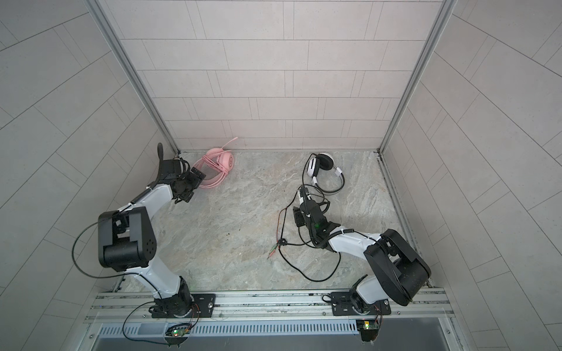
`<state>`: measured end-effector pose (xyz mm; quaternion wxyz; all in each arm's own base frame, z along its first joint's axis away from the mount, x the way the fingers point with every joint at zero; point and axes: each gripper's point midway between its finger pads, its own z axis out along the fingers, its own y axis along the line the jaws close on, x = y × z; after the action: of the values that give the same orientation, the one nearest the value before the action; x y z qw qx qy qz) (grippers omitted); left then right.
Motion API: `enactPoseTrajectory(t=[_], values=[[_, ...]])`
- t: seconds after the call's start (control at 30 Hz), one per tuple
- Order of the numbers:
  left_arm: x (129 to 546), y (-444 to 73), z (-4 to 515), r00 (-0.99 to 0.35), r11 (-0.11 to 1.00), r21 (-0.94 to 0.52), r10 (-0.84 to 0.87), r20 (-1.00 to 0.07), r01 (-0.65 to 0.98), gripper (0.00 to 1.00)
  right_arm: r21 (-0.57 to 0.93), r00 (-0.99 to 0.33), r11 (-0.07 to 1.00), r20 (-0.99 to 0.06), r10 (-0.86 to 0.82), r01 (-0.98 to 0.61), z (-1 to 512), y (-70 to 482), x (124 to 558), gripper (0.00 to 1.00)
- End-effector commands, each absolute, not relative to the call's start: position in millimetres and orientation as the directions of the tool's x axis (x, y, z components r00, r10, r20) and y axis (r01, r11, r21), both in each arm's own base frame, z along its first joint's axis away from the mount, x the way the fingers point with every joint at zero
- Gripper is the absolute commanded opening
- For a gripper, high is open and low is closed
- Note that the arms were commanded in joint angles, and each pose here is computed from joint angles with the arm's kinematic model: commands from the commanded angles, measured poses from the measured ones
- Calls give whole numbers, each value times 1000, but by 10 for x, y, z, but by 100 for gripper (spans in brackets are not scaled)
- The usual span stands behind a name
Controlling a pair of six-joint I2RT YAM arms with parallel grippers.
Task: Wrap the headphones
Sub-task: 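Set the wrapped headset on the table with the left gripper while the right arm withdraws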
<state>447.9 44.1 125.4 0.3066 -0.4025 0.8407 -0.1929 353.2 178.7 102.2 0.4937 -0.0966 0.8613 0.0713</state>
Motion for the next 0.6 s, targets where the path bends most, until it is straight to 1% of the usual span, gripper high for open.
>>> enactPoseTrajectory(t=[0.0,0.1,0.2,0.27,0.3,0.43,0.5,0.57], values=[[4269,336,1534,-583,718,-503,-690,-428,-480,100,25,-479,982,-875,-68,-185,1096,1692,3625,57],[4106,187,1699,-643,803,-433,-590,-488,-409,100,72,-506,988,-863,-8,-137,1062,1549,3696,57],[3949,122,1806,-698,864,-370,-497,-515,-342,100,163,-529,985,-842,106,-62,1087,1314,3795,57],[3849,143,1860,-722,889,-326,-453,-524,-321,100,220,-537,975,-823,187,1,1097,1110,3835,57],[3800,152,1882,-730,902,-305,-428,-532,-307,100,258,-521,965,-819,241,40,1204,1005,3910,57],[3676,215,1960,-729,924,-257,-381,-568,-283,100,326,-485,925,-787,380,197,1274,538,4017,57],[3627,174,2035,-723,932,-264,-359,-591,-247,100,359,-491,889,-742,456,283,1207,308,4086,57],[3605,126,2084,-704,932,-288,-357,-614,-221,100,408,-510,844,-673,536,348,1071,155,4164,57]])
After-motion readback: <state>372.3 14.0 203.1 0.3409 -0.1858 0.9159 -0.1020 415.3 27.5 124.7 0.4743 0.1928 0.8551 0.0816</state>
